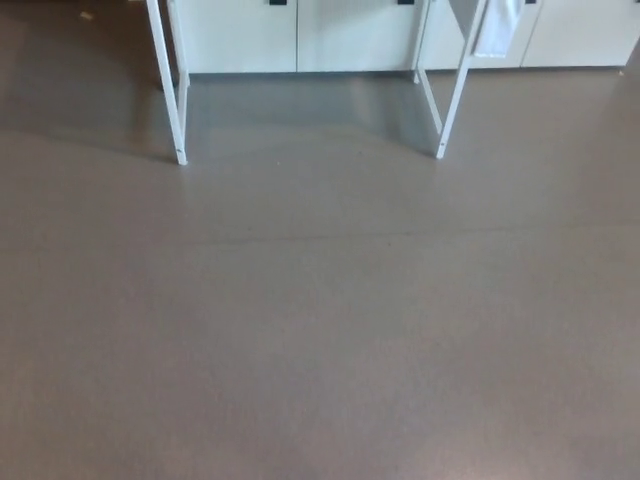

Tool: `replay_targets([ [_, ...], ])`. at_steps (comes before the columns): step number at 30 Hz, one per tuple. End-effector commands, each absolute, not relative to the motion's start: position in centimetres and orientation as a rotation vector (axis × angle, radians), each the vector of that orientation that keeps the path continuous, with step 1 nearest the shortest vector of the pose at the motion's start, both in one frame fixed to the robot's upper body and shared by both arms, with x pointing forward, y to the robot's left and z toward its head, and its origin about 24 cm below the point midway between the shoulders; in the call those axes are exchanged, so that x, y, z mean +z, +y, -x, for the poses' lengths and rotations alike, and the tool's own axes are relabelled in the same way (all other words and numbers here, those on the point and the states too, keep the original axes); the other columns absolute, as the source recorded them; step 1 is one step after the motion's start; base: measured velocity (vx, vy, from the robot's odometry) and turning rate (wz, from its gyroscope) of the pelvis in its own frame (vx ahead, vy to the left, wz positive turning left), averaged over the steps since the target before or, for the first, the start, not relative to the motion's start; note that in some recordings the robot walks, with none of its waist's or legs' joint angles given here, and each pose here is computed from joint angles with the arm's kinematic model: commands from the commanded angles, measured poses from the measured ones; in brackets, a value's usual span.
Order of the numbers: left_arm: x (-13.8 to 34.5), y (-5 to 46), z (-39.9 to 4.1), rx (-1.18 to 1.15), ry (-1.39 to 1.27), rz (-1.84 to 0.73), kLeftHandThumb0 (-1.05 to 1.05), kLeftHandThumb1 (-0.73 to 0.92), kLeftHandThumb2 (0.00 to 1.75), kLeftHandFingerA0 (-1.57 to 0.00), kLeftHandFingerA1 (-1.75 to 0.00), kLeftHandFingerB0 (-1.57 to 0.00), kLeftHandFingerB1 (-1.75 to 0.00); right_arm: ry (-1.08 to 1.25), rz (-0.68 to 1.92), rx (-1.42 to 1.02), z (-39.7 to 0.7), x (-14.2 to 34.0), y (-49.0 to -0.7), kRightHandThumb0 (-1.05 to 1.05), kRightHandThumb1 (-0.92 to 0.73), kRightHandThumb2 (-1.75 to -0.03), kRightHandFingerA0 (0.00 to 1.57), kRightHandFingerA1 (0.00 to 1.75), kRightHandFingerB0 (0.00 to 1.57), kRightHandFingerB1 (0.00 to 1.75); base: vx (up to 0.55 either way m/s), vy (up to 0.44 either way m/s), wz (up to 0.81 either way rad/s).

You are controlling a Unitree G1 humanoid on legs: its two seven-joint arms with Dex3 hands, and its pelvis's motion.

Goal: The robot walk towards a table in front and then pushes a layer of a file tray back to its original position using its right hand

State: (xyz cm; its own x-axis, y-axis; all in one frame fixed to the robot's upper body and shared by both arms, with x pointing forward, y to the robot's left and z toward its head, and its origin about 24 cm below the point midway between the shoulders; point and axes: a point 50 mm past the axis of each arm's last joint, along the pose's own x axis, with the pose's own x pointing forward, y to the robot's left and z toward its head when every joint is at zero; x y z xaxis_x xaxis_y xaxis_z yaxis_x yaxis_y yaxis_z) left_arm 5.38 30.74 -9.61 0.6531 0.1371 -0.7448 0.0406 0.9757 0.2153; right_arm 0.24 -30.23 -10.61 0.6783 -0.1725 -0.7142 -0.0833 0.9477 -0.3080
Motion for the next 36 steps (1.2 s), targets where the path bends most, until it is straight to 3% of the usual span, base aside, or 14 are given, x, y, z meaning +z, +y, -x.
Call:
replay_targets([
  [1, -9.71, 30.72, -5.37, 0.045, 0.867, -0.213, -0.19, 0.62, 0.59, -0.48, -0.39, -0.38, -0.35, 0.804, 0.355, -0.048, -0.76, -10.28, -30.76, -0.7, -0.35, -0.78, 0.69, 0.71, 0.53, 0.61, 0.13, -0.045, 0.08],
  [14, -9.73, 30.65, -5.3, 0.021, 0.876, -0.229, -0.2, 0.63, 0.58, -0.48, -0.39, -0.38, -0.35, 0.808, 0.346, -0.024, -0.26, -10.13, -30.45, -0.68, -0.35, -0.78, 0.69, 0.71, 0.51, 0.6, 0.18, -0.224, 0.18],
  [36, -9.85, 30.38, -5.87, -0.012, 0.885, -0.246, -0.22, 0.62, 0.59, -0.52, -0.4, -0.39, -0.35, 0.825, 0.378, 0.007, -0.23, -10.34, -30.37, -0.71, -0.37, -0.79, 0.66, 0.72, 0.52, 0.62, 0.27, 0.079, -0.04],
])
